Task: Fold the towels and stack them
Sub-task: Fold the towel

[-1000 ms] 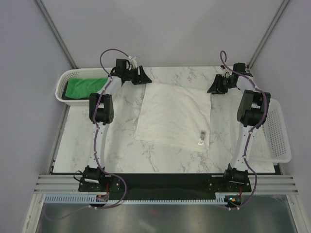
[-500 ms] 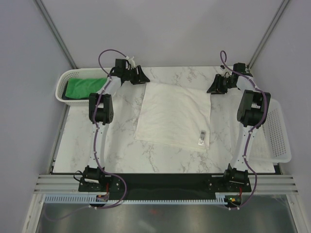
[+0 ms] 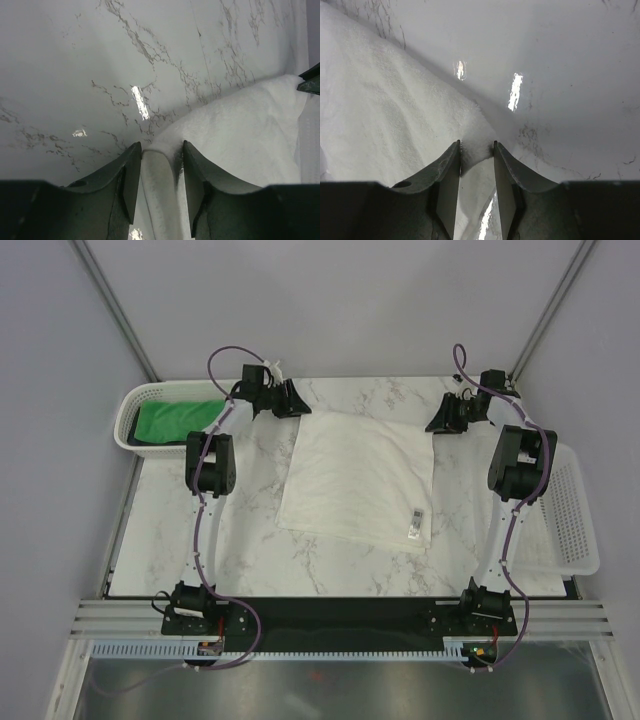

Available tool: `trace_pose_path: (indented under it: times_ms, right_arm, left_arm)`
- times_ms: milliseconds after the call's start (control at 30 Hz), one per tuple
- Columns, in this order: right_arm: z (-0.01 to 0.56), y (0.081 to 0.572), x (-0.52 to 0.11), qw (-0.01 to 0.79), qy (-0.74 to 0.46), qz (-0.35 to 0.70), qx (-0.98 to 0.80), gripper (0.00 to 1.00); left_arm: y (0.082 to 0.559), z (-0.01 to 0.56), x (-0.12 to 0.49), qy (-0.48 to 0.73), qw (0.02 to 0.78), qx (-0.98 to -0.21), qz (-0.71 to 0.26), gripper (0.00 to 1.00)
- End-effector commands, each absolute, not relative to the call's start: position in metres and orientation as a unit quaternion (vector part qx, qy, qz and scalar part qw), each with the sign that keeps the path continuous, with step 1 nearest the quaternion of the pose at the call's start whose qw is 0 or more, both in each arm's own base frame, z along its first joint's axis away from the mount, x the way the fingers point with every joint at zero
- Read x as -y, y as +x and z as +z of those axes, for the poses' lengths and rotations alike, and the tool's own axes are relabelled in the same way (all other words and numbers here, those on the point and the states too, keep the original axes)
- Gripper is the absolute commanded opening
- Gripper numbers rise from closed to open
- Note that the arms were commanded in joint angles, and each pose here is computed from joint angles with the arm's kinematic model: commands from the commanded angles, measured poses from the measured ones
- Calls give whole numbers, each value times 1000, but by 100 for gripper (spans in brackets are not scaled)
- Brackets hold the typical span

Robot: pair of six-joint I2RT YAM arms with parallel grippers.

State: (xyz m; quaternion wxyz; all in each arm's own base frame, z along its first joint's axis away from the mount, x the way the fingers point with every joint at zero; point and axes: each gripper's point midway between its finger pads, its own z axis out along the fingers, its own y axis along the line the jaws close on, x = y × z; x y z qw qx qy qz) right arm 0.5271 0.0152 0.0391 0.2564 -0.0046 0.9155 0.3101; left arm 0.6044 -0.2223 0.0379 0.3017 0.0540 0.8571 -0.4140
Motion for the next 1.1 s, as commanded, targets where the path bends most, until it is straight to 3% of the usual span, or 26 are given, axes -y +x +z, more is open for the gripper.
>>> trace_pose_path:
  times_ms: [0, 100, 167, 233, 433, 633, 800, 1067]
  right_arm:
    - [52, 532, -15, 274, -26, 323, -905, 38]
    - [51, 530, -16, 272, -26, 330, -904, 28]
    - [51, 529, -17, 269, -25, 334, -903, 6]
    - [52, 527, -20, 265, -21, 342, -901, 0]
    - [77, 533, -59, 283, -39, 308, -908, 0]
    - [132, 536, -69, 386, -4, 271, -882, 0]
    - [129, 533, -74, 369, 1, 286, -884, 0]
    - [164, 543, -68, 422, -25, 261, -868, 0]
  left_arm:
    - [608, 39, 226, 36, 302, -858, -414, 46]
    - [612, 48, 230, 38, 313, -846, -429, 30]
    - [611, 54, 234, 40, 315, -836, -447, 17]
    - [612, 61, 238, 39, 317, -827, -462, 2]
    - [599, 96, 232, 63, 342, -820, -455, 2]
    - [576, 146, 211, 85, 385, -819, -416, 2]
    - [569, 141, 191, 72, 386, -838, -379, 2]
    - [568, 163, 179, 69, 410, -835, -359, 2]
